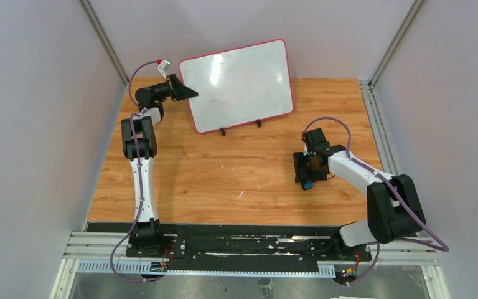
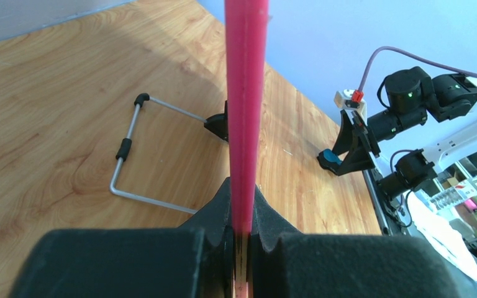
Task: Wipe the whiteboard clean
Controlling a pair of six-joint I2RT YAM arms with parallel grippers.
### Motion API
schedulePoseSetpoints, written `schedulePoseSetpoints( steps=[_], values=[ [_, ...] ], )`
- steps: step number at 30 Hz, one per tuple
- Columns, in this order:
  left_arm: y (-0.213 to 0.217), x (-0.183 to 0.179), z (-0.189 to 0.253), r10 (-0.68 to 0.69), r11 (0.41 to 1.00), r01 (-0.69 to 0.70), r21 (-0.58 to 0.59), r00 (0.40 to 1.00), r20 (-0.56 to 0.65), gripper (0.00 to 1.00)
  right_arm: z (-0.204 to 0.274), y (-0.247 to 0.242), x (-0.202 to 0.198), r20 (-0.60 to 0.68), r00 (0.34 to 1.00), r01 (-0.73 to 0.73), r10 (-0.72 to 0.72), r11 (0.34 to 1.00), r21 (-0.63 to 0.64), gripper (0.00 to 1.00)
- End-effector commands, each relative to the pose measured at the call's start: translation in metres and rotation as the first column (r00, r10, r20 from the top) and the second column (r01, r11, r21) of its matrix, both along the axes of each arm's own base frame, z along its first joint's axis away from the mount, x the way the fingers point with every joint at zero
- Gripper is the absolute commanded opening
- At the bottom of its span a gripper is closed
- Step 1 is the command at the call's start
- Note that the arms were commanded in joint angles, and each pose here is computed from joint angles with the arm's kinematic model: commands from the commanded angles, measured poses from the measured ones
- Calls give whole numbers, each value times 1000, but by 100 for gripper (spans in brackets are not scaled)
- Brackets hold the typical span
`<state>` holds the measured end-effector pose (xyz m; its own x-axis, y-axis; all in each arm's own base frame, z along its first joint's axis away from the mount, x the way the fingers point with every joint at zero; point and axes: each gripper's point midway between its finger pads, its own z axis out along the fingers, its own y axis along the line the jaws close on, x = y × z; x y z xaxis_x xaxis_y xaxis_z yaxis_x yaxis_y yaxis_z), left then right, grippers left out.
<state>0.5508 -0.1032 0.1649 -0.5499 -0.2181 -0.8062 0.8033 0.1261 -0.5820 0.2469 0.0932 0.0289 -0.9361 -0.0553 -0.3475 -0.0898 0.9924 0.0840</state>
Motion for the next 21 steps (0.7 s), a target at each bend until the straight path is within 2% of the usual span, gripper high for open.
schedulePoseSetpoints(
  steps=[1,3,7,14,21],
  values=[
    [-3,-12,-20,-53,996,47,76,996,72,9,0,-3,4,-7,1000,20,-20,1000,3,62],
    [-3,-13,-20,-53,996,47,76,996,75,20,-1,-3,4,-10,1000,19,-19,1000,1,62],
    [-4,-16,-19,-58,995,50,86,994,95,30,0,-2,6,-6,1000,18,-18,1000,0,62],
    [-7,-21,-18,-72,993,60,101,991,116,41,0,-3,7,-4,1000,19,-19,1000,-2,62],
    [-9,-22,-12,-76,992,62,106,988,131,45,0,-4,6,-2,1000,22,-22,1000,-8,62]
  ],
)
